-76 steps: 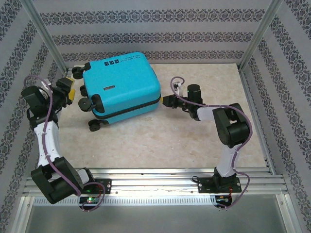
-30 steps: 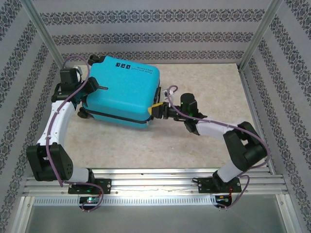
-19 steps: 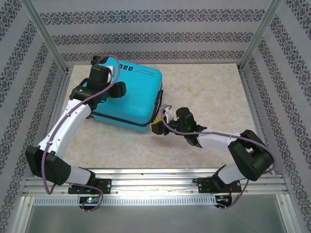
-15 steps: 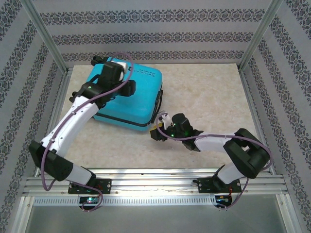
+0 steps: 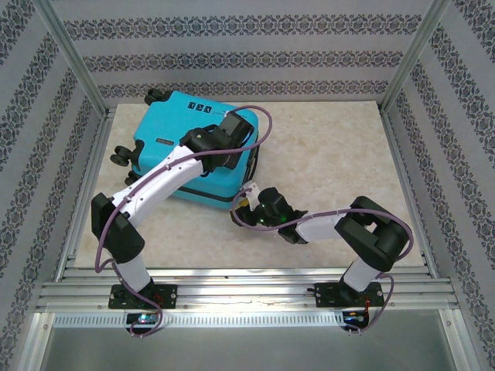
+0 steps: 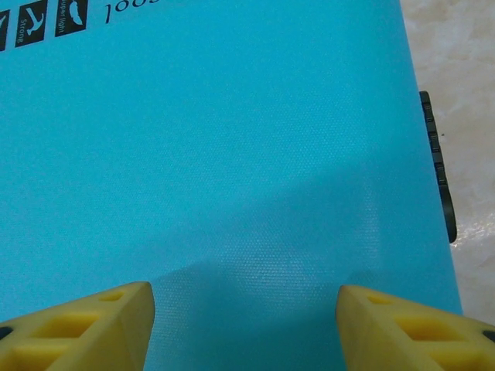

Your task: Pack the luggage

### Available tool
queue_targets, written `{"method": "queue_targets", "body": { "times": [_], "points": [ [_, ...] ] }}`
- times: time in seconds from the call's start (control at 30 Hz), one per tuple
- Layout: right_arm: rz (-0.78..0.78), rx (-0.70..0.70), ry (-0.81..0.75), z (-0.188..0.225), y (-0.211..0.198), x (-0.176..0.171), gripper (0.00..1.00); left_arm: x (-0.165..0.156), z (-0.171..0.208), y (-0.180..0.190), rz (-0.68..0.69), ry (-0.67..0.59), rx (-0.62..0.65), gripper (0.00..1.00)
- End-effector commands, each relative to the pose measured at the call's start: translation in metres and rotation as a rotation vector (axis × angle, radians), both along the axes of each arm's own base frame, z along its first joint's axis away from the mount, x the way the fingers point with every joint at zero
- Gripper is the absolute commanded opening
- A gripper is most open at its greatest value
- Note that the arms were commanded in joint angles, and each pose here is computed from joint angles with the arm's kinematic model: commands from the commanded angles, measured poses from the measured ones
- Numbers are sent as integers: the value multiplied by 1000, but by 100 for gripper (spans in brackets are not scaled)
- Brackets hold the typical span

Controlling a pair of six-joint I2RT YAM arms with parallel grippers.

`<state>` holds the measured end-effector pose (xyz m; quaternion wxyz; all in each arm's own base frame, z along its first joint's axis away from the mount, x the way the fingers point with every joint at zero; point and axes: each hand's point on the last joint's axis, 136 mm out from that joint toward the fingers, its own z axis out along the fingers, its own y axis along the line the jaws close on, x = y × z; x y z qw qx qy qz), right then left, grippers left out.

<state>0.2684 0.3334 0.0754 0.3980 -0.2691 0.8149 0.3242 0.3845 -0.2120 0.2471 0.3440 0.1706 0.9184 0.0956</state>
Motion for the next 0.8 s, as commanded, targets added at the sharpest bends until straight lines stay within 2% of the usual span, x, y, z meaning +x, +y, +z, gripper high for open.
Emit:
{"method": "queue_targets", "body": {
  "times": [0.0,0.17,0.33,0.47,0.67,0.77],
  "points": [
    [-31,27,-77,21,6,12,48,-3,11,6,6,-18,36,63],
    [-82,39,-95,32,4,21,44,-3,10,4,9,-15,21,63],
    [-103,65,-108,41,4,25,31,-3,13,2,7,-17,7,63],
    [-81,75,-118,42,6,22,24,-4,15,-1,5,-24,-4,63],
    [-59,66,-139,42,4,20,2,-5,15,-13,-15,-31,3,64],
    [-42,68,-147,41,1,17,0,-5,14,-16,-14,-35,35,64]
  ]
}}
